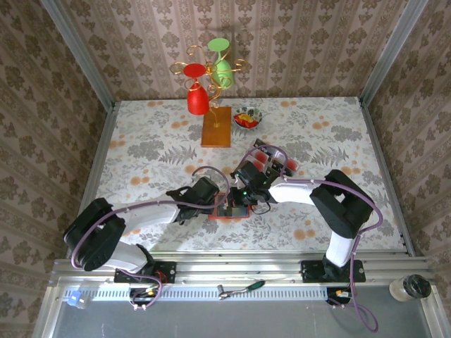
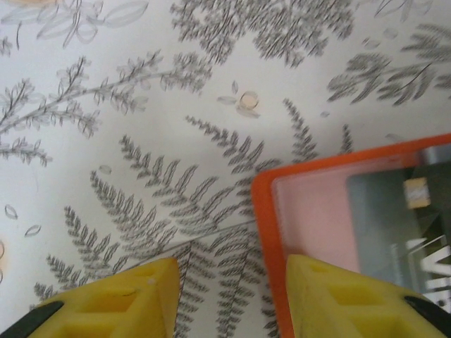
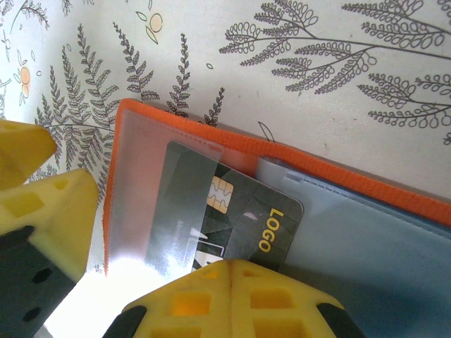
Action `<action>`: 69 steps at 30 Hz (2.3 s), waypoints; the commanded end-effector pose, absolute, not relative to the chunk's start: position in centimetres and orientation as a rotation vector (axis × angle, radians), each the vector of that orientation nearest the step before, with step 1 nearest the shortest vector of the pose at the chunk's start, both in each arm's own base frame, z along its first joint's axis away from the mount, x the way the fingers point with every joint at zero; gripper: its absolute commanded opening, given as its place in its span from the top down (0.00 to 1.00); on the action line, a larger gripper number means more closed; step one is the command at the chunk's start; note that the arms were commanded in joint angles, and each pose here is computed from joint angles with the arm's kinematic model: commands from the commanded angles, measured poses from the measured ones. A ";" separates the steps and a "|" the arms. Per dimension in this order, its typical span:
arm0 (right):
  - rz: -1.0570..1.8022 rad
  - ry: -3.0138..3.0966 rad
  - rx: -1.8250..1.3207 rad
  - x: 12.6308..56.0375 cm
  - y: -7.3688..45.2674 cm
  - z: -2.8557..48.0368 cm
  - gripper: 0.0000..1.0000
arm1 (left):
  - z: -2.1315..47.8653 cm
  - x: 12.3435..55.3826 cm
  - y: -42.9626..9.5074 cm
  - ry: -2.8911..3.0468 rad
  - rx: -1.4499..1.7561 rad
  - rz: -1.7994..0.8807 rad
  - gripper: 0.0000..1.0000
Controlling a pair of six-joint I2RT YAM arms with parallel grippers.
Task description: Put the credit cards into the card holder
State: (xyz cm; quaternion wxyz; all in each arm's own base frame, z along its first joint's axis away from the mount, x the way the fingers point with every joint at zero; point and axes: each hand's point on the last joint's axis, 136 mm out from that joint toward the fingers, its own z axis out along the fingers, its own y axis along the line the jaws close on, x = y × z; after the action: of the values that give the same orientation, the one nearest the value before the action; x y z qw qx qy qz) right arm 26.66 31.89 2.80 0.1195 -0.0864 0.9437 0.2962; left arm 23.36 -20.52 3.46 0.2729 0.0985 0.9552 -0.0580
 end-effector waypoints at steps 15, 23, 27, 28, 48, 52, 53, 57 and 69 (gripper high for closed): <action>0.859 2.813 -0.303 26.0 34.2 2.0 0.96 | 1.5 22.9 -19.3 2.620 0.250 -0.085 0.57; 0.835 2.763 -0.316 26.4 33.7 4.4 0.96 | 1.9 22.9 -19.2 2.613 0.246 -0.090 0.57; 0.818 2.736 -0.315 26.5 33.0 5.6 0.95 | 2.3 22.8 -18.6 2.603 0.231 -0.087 0.56; 0.818 2.737 -0.318 26.4 33.0 5.6 0.96 | 2.3 22.7 -18.5 2.603 0.226 -0.087 0.57; 0.761 2.812 -0.315 25.5 32.6 2.3 0.99 | 2.0 22.9 -18.5 2.612 0.237 -0.078 0.58; 0.737 2.830 -0.317 25.4 32.5 1.7 1.00 | 1.9 23.0 -18.6 2.613 0.239 -0.081 0.58; 0.738 2.831 -0.319 25.4 32.5 1.7 1.00 | 1.9 23.0 -18.6 2.614 0.239 -0.081 0.58; 0.759 2.840 -0.333 25.3 33.3 1.4 1.00 | 1.9 23.1 -18.8 2.615 0.246 -0.083 0.58; 0.805 2.852 -0.355 25.3 34.7 1.3 1.00 | 2.0 23.4 -19.1 2.616 0.254 -0.077 0.59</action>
State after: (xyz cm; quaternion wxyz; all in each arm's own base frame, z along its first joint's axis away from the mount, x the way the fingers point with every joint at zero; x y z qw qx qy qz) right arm 26.18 34.57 2.28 0.1010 -0.1120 0.9490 0.2769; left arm 22.83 -18.92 1.80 0.2516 0.0907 0.9630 -0.0333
